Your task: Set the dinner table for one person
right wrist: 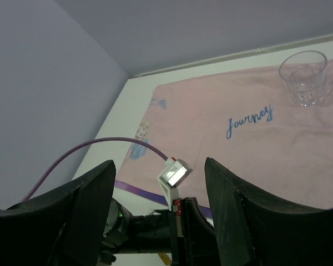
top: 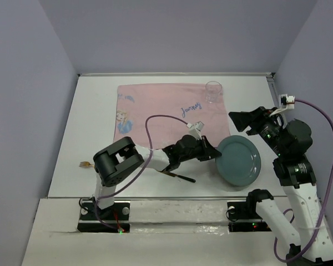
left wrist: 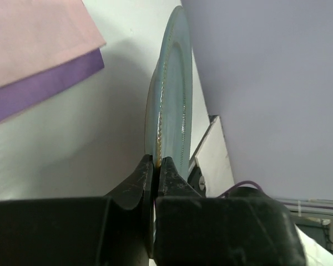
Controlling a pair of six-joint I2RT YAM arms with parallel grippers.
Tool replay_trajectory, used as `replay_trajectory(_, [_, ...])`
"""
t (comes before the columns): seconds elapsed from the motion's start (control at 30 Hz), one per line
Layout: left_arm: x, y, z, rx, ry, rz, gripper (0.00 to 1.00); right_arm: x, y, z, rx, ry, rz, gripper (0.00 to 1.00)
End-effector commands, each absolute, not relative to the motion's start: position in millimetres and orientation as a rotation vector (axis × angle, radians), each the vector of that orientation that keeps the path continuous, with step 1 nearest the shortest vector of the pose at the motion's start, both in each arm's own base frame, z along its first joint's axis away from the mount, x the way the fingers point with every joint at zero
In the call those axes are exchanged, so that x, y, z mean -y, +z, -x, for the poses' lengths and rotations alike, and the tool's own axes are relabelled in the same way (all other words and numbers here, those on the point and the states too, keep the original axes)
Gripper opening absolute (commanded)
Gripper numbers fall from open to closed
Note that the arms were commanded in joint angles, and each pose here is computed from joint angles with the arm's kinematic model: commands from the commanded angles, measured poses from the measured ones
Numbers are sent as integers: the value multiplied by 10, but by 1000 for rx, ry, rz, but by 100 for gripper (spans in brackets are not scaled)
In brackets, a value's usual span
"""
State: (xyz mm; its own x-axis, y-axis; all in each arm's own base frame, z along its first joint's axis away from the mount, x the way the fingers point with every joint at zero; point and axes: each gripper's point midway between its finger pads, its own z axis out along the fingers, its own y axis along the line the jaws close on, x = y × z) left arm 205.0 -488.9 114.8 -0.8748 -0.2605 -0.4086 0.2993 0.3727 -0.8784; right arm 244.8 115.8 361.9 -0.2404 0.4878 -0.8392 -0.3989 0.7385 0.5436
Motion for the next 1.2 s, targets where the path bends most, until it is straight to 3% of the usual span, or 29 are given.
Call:
replay_trajectory(0.0, [4550,2687,-2246,-1654,-1855,17,0,-1104,3899,-2370,-1538,794,-41,71])
replay_trajectory(0.17, [3988,3036,-2418,-1556,-1825,47,0,-1059,3808,-2409,-1563,758,-58,71])
replay_trajectory(0.33, [3064,2881,-3050,-1527,-1561,236,0,-1044,3676,-2438,-1595,738,-61,71])
replay_trajectory(0.57, [2321,2781,-3587,-1478,-1400,332,0,-1131,3358,-2567,-1694,760,-38,71])
replay_trajectory(0.8, [2112,2490,-4024,-1517,-1340,385,0,-1171,2964,-2647,-1791,770,-46,71])
replay_trajectory(1.17, [2058,2175,-4298,-1544,-1347,396,0,-1240,2720,-2747,-1853,804,-46,70])
